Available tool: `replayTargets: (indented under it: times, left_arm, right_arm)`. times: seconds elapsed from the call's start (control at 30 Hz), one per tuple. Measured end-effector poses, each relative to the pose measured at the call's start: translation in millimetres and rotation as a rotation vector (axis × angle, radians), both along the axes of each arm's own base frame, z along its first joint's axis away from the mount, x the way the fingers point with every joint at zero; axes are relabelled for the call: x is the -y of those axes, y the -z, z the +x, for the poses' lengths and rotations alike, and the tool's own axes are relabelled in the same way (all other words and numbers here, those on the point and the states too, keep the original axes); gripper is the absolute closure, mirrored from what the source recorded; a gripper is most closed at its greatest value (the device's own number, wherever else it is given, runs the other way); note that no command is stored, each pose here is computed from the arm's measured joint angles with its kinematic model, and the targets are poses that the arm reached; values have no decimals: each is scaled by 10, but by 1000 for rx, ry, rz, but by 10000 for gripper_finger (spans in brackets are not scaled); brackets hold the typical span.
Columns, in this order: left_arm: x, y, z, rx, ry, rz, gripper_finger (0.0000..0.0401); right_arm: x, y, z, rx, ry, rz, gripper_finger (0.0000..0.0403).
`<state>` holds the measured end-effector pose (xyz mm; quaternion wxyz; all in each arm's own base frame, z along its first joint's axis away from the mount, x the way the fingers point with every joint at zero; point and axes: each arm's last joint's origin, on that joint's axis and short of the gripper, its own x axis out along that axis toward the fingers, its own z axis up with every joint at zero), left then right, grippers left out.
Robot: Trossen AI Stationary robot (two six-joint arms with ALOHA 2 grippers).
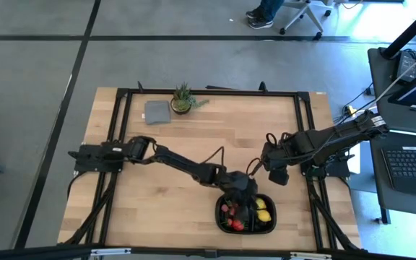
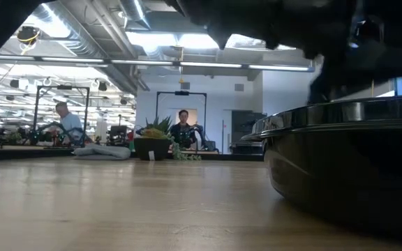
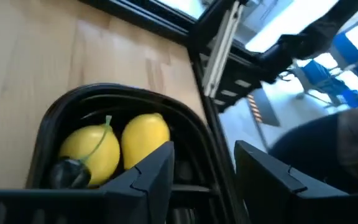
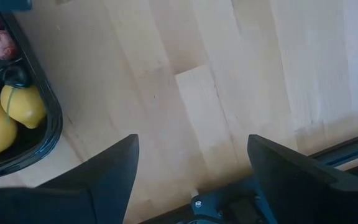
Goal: Pick and placing Produce into tupperware
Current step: Return to Home Position
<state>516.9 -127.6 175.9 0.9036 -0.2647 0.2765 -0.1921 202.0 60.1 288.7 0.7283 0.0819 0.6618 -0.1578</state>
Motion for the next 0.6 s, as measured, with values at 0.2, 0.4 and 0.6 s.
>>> replayTargets:
  times: [0.2, 0.4, 0.6]
  left_arm:
    - [-279, -231, -199, -233, -17, 38, 246]
    - [-580, -692, -629, -436, -178, 282, 247]
    - [-889, -1403, -1084, -393, -274, 421, 247]
  right_arm:
    - [8, -9, -23, -8, 19, -3, 100]
    - [58, -97, -77, 60, 43, 21, 100]
    - [261, -259, -225, 150, 100, 41, 100]
